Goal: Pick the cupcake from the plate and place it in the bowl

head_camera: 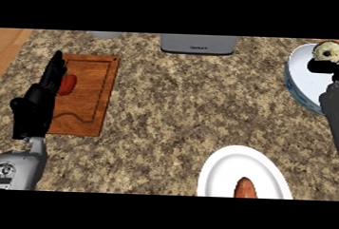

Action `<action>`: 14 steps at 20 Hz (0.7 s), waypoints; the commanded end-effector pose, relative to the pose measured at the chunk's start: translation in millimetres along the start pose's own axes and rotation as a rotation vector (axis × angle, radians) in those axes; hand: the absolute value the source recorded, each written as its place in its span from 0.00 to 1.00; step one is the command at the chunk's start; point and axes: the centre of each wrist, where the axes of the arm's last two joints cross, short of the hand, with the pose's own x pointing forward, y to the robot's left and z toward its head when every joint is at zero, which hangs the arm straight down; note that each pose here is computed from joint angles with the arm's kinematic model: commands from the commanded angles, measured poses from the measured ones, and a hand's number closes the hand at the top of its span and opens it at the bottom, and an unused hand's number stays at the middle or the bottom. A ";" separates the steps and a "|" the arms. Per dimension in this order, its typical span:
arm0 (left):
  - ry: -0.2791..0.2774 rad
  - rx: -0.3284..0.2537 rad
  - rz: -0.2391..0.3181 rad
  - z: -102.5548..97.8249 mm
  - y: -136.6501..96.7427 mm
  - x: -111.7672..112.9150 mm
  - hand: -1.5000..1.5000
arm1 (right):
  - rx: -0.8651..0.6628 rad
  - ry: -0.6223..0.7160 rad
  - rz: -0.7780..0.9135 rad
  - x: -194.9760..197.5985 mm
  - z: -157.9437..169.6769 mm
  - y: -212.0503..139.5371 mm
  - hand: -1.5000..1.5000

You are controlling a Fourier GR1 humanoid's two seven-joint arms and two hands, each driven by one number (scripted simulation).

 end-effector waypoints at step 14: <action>-0.049 -0.037 0.014 -1.3 -18.1 18.1 0.50 | 0.099 0.178 -0.140 -97.1 -35.8 -3.3 0.00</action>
